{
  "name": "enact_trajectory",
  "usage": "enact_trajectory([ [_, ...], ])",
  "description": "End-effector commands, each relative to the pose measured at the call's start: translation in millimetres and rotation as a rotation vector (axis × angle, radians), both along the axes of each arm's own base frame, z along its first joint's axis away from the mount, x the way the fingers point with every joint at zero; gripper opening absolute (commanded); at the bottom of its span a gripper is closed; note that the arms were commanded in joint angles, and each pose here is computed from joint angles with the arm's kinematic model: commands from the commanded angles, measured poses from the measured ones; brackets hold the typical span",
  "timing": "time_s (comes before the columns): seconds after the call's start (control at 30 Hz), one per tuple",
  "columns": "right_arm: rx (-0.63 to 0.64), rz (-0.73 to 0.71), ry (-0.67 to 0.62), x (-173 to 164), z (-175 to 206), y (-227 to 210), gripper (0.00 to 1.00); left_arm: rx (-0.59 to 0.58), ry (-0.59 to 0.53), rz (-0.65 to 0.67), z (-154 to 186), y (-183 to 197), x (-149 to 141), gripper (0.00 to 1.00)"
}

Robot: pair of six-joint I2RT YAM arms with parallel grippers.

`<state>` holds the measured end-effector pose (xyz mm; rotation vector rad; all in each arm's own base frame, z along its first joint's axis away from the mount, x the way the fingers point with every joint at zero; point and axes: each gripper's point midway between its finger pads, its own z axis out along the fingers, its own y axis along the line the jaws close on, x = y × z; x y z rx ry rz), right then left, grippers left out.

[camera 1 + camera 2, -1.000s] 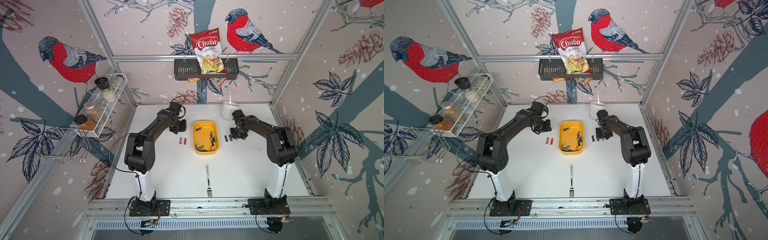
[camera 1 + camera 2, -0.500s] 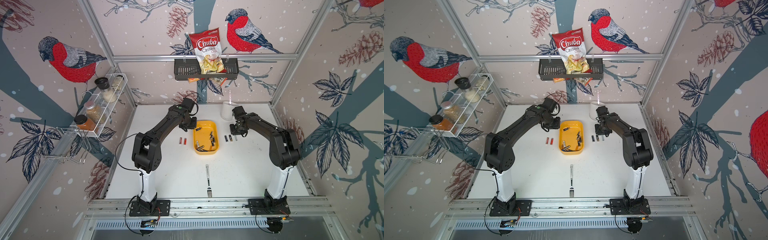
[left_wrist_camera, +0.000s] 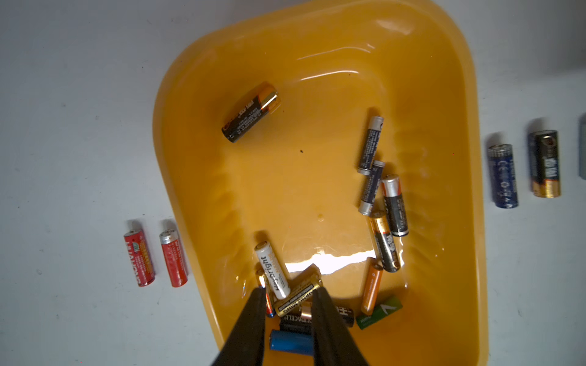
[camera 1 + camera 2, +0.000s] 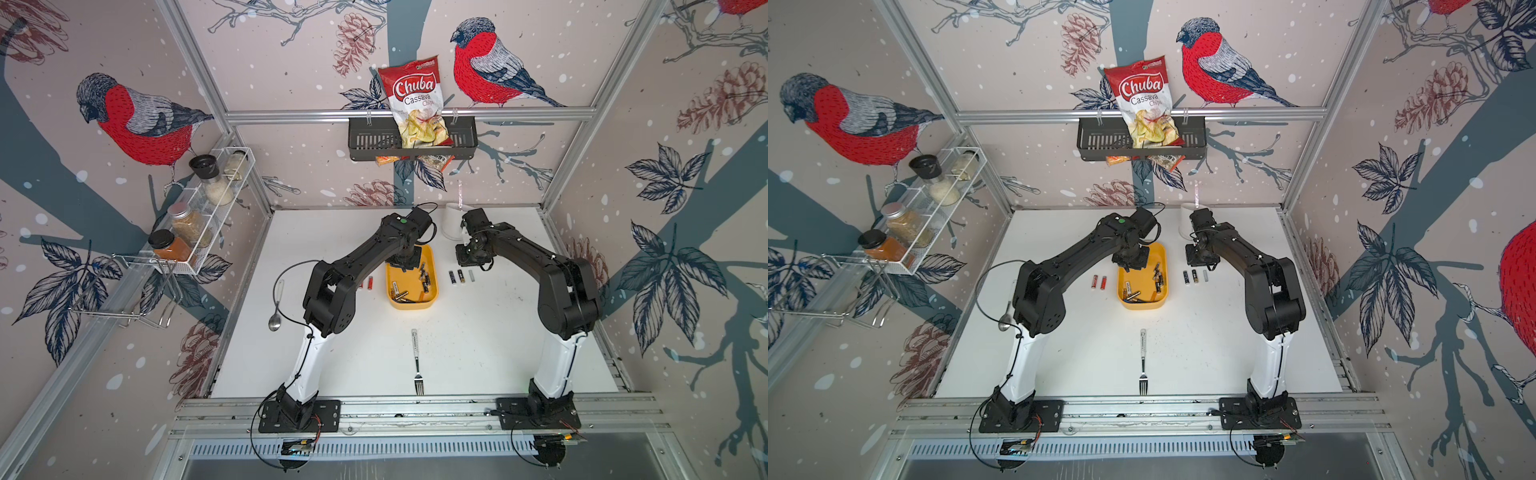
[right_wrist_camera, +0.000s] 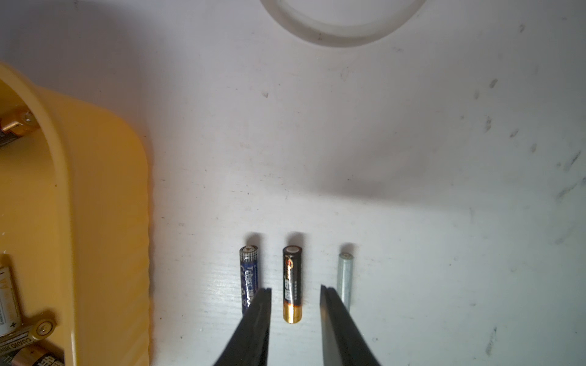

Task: Take the batteries out of the storage box
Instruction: Pick up the battery from the storage box.

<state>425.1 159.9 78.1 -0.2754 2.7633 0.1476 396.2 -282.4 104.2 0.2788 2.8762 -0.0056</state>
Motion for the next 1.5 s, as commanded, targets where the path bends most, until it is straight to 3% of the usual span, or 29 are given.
enact_trajectory([
  [0.0,0.021,0.003,-0.006,1.3,6.4,0.5,0.33,0.068,0.05,0.03,-8.6,8.0,-12.0,0.3],
  [0.4,0.031,0.002,0.0,0.4,5.5,-3.9,0.33,0.123,0.145,0.044,-47.1,11.2,-26.1,0.3],
  [0.9,0.038,-0.001,0.005,2.8,6.6,-4.6,0.33,0.186,0.185,0.047,-62.3,21.1,-33.0,0.32],
  [1.2,0.037,0.003,0.009,2.1,5.7,-4.3,0.34,0.183,0.202,0.042,-71.0,20.2,-35.7,0.32],
  [1.47,0.034,0.002,0.006,3.1,7.7,-5.2,0.34,0.112,0.215,0.037,-77.3,9.8,-38.6,0.32],
])
